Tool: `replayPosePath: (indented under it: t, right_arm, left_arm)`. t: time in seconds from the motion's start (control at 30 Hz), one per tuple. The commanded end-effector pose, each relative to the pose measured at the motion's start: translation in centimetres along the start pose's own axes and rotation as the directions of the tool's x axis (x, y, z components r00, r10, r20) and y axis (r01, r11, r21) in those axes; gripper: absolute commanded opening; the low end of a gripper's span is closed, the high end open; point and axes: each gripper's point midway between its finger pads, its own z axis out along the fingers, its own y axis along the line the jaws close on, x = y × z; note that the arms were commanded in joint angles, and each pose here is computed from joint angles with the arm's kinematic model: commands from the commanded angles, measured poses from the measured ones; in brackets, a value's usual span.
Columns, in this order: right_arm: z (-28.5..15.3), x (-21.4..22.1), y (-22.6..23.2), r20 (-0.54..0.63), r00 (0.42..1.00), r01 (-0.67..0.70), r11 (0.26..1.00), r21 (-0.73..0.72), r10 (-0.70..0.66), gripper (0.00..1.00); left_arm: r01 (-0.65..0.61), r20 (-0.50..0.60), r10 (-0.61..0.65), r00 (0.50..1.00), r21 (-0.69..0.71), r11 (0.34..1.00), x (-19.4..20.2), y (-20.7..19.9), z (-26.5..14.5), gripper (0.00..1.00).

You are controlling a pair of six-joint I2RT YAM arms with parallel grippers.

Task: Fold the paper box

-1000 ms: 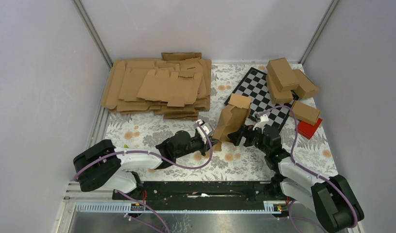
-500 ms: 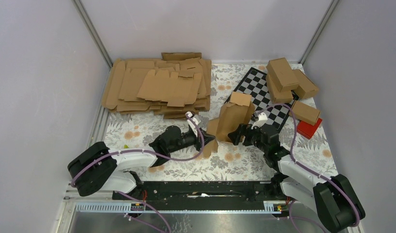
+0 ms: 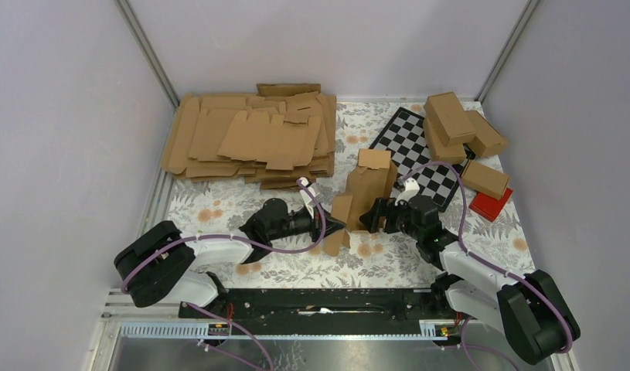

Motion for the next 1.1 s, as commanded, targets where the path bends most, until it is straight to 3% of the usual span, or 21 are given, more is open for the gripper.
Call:
replayPosePath:
  t: [0.0,0.3,0.73,1.07]
  right_arm:
    - [0.1,-1.3,1.4,-0.006,0.999,0.034,0.999,-0.031,-0.035,1.00]
    - [-0.2,-0.8,0.9,-0.060,0.998,-0.007,1.000,0.025,0.008,1.00]
    - [-0.3,-0.6,1.8,-0.080,0.996,-0.051,0.999,-0.011,0.050,1.00]
    - [-0.1,-0.2,1.8,-0.097,0.993,-0.075,0.997,-0.009,0.074,1.00]
  left_arm:
    - [-0.017,0.064,0.012,0.998,0.077,0.997,-2.3,-1.3,0.6,0.00]
    - [0.057,0.092,-0.077,0.993,0.199,0.978,-4.4,-2.6,0.5,0.00]
    - [0.182,-0.029,-0.184,0.982,0.350,0.919,-4.2,-4.1,2.2,0.00]
    - [0.257,-0.089,-0.241,0.966,0.388,0.885,-4.1,-4.6,5.2,0.00]
